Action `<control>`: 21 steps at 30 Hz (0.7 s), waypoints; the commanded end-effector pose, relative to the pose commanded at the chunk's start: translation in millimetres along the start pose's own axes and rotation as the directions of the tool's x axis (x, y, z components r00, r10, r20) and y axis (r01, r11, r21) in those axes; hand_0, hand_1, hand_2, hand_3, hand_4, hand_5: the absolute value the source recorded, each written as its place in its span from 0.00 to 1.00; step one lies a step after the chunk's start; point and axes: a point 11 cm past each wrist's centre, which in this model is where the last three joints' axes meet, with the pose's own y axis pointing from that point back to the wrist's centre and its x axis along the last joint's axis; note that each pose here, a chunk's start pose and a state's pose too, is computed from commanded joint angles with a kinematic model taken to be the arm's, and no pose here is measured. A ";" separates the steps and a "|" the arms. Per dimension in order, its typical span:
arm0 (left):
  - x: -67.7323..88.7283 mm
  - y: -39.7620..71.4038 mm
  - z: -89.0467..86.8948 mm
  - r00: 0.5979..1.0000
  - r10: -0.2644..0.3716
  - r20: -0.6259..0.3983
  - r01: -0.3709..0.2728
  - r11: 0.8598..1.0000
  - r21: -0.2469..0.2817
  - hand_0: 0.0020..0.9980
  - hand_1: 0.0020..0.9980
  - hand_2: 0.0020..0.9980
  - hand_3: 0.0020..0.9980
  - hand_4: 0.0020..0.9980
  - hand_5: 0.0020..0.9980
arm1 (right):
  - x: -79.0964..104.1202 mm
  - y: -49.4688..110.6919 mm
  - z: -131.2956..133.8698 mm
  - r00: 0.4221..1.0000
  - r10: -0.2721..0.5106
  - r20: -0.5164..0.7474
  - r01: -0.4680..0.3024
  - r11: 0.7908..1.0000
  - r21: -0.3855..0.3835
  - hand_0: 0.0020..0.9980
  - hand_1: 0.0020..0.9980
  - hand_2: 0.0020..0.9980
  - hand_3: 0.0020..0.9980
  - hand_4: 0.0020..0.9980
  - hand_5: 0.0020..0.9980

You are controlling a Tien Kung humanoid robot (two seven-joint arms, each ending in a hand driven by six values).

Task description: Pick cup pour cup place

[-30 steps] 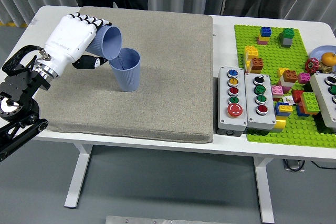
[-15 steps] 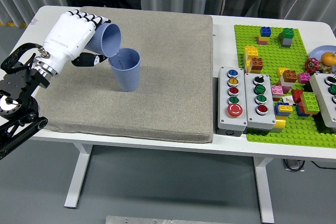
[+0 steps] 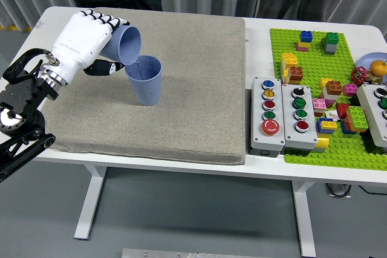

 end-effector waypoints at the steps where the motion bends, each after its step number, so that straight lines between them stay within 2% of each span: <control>1: 0.2 0.0 0.3 1.000 0.000 0.001 0.000 1.000 -0.002 0.59 0.58 0.63 0.58 0.71 0.18 | 0.0 0.0 -0.2 1.000 0.000 0.000 0.000 1.000 0.000 0.72 0.67 0.65 0.61 0.00 0.18; 21: 11.7 -3.8 0.1 0.998 0.001 0.056 0.000 0.999 -0.033 0.59 0.58 0.62 0.58 0.71 0.17 | -0.8 0.5 -2.7 1.000 -0.001 0.007 0.001 1.000 0.005 0.72 0.67 0.65 0.61 0.00 0.18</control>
